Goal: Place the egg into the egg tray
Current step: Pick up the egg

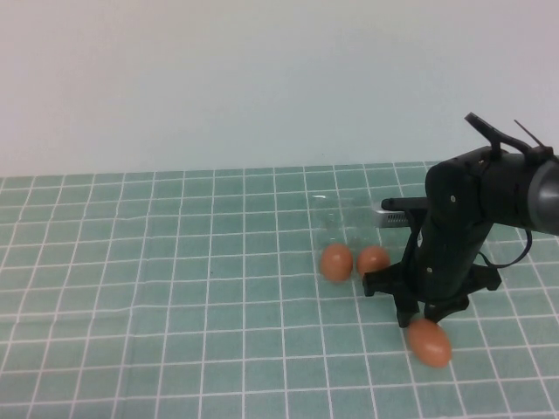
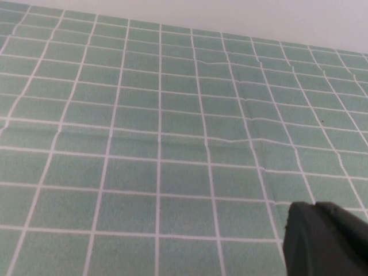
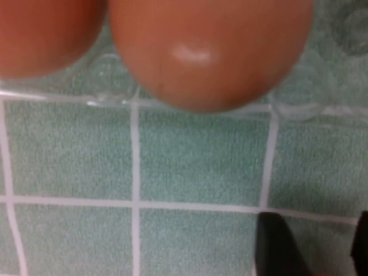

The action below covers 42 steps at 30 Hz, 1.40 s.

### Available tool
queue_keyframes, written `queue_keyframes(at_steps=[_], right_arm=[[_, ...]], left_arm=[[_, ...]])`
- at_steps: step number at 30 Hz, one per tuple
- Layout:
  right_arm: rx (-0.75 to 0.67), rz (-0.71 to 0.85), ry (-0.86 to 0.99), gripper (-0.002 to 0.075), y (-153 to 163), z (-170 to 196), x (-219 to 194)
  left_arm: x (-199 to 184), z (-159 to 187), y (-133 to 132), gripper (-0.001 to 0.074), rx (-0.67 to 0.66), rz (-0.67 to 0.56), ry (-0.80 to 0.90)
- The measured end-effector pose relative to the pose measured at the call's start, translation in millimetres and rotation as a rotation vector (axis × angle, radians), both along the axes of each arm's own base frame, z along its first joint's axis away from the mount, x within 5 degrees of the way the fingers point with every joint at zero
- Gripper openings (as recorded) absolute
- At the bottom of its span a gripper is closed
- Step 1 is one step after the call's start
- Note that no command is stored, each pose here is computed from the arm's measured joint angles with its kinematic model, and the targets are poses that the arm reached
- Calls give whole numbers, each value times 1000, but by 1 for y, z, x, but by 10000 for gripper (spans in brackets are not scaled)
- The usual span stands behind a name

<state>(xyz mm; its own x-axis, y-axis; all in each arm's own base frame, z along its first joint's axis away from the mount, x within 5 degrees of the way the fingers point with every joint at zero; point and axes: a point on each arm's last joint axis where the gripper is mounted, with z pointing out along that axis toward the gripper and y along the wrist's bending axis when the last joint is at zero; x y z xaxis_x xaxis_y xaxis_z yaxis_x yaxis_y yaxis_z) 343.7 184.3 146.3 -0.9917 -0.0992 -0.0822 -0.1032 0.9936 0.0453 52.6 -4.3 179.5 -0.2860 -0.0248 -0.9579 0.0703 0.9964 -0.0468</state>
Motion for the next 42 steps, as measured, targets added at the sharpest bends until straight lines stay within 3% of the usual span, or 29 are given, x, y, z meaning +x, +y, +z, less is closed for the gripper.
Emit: queue_keyframes(at_steps=[4, 14, 17, 22, 25, 42], right_arm=[[-2, 40, -3, 249, 0, 0, 0], [-11, 105, 1, 244, 0, 0, -1], [-18, 146, -3, 321, -1, 0, 0], [-21, 200, -9, 545, 0, 0, 0], [-24, 225, -8, 608, -1, 0, 0], [-156, 344, 63, 631, -13, 0, -5]], left_arm=[[0, 0, 0, -1, 0, 0, 0], [0, 0, 0, -1, 0, 0, 0], [0, 0, 0, -1, 0, 0, 0], [0, 0, 0, -1, 0, 0, 0], [0, 0, 0, -1, 0, 0, 0], [0, 0, 0, -1, 0, 0, 0]])
